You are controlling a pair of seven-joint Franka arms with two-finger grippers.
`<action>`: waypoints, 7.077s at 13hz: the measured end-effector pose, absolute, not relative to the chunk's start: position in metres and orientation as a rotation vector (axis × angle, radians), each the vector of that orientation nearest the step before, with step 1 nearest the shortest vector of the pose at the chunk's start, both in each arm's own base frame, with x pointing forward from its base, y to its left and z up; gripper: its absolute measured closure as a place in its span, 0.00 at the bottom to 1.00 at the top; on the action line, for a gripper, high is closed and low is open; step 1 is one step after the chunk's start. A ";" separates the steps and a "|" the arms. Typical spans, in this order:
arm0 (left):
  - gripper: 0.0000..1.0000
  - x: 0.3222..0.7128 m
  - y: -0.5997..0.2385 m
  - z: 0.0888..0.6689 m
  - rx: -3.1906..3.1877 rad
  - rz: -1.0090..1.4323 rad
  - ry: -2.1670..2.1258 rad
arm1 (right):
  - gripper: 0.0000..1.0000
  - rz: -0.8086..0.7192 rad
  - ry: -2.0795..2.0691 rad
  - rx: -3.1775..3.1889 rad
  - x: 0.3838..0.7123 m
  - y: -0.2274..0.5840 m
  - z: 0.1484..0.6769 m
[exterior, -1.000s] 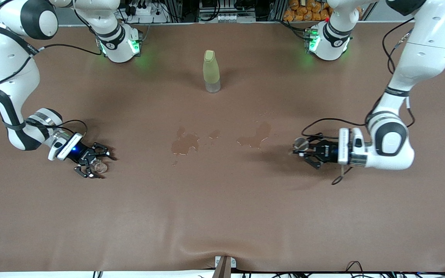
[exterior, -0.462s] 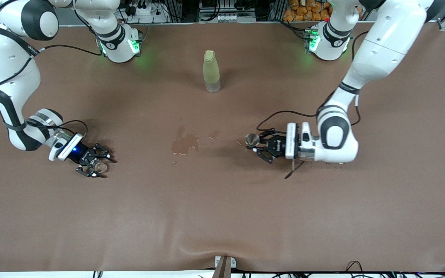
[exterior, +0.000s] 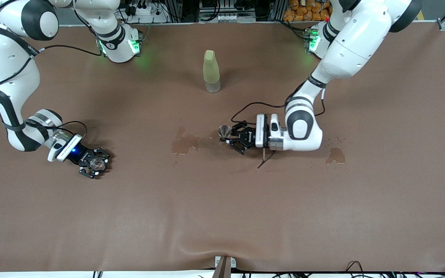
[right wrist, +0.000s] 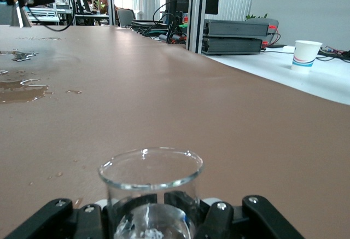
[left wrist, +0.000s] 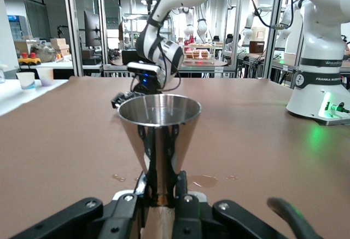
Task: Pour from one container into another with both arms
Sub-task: 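Carry the jigger and the beaker toward each other at table center, then raise the jigger above the beaker and tilt it with the left gripper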
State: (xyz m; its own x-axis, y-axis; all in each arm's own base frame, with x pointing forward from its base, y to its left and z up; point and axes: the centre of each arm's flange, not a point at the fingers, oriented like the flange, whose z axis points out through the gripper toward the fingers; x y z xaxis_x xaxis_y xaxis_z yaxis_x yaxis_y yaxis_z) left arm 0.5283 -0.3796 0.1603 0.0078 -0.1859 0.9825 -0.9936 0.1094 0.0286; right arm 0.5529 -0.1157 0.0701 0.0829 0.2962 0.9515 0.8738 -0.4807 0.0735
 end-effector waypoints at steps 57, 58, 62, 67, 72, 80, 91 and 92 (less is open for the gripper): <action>0.79 0.450 -0.582 0.172 1.404 1.027 -1.322 | 0.86 -1.016 -1.079 -1.230 0.428 0.179 0.243; 0.79 0.450 -0.581 0.172 1.404 1.028 -1.323 | 0.86 -1.014 -1.078 -1.226 0.427 0.181 0.244; 0.79 0.452 -0.580 0.171 1.405 1.031 -1.329 | 0.86 -0.973 -1.034 -1.239 0.426 0.182 0.259; 0.79 0.452 -0.579 0.170 1.406 1.032 -1.331 | 0.86 -0.872 -0.939 -1.290 0.424 0.182 0.262; 0.79 0.452 -0.579 0.169 1.406 1.033 -1.333 | 0.86 -0.746 -0.821 -1.351 0.424 0.181 0.261; 0.79 0.452 -0.579 0.167 1.408 1.030 -1.332 | 0.86 -0.587 -0.672 -1.410 0.424 0.181 0.261; 0.79 0.452 -0.579 0.166 1.409 1.029 -1.332 | 0.86 -0.457 -0.563 -1.434 0.406 0.184 0.261; 0.79 0.452 -0.579 0.166 1.409 1.029 -1.332 | 0.86 -0.444 -0.553 -1.436 0.406 0.185 0.262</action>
